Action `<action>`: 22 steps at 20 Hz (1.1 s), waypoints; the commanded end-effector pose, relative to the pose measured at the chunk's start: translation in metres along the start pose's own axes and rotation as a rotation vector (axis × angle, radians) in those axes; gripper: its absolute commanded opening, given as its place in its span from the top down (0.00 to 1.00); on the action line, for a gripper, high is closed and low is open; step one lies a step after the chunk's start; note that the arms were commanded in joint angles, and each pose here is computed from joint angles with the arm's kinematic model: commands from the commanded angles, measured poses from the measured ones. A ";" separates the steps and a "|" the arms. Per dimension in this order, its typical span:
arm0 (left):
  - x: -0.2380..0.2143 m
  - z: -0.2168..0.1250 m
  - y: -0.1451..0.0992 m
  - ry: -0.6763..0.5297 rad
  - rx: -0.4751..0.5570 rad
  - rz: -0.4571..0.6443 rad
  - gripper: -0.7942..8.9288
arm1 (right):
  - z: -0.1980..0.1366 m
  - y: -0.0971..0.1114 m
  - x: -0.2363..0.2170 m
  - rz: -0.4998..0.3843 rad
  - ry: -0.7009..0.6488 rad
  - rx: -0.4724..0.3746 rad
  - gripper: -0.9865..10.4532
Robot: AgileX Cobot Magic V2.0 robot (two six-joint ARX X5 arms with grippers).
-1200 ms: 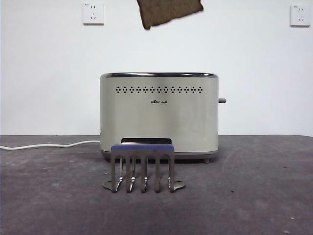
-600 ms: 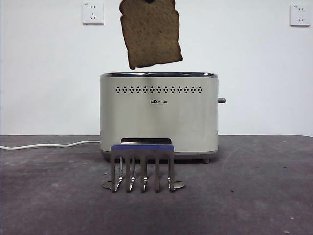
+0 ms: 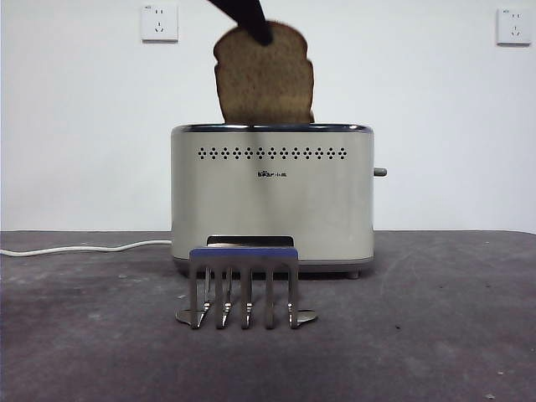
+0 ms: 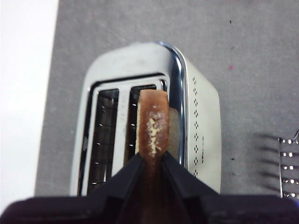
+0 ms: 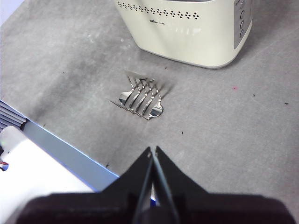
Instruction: Pick up a slice of bread from the rack,put the bread on the toaster,press the button
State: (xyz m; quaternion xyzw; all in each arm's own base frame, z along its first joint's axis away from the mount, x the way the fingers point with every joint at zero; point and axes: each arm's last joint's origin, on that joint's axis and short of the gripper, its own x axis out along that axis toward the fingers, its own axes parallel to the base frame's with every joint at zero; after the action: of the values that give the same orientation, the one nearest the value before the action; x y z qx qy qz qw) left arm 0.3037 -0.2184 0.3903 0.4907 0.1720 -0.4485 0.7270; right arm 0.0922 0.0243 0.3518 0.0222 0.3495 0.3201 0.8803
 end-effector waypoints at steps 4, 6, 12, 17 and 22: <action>0.032 -0.013 0.005 0.033 -0.012 -0.023 0.93 | 0.000 0.000 0.000 0.000 0.000 -0.014 0.92; 0.043 -0.018 0.009 0.041 -0.024 -0.015 0.93 | 0.001 0.000 0.001 0.000 0.003 -0.015 0.92; 0.057 -0.024 0.018 0.023 -0.075 0.039 0.80 | 0.013 -0.007 0.008 -0.007 -0.040 -0.056 0.92; 0.057 -0.022 0.021 0.009 -0.092 0.063 0.75 | 0.036 -0.022 0.028 -0.015 -0.100 -0.071 0.92; 0.054 -0.021 0.023 -0.006 -0.133 0.090 0.75 | 0.059 -0.043 0.056 -0.019 -0.143 -0.064 0.92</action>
State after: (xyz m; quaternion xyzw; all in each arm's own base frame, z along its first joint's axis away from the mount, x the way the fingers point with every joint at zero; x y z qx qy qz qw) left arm 0.3556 -0.2240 0.3567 0.4583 0.1734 -0.4084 0.7701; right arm 0.1828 0.0332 0.3503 0.0070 0.2757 0.3217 0.9058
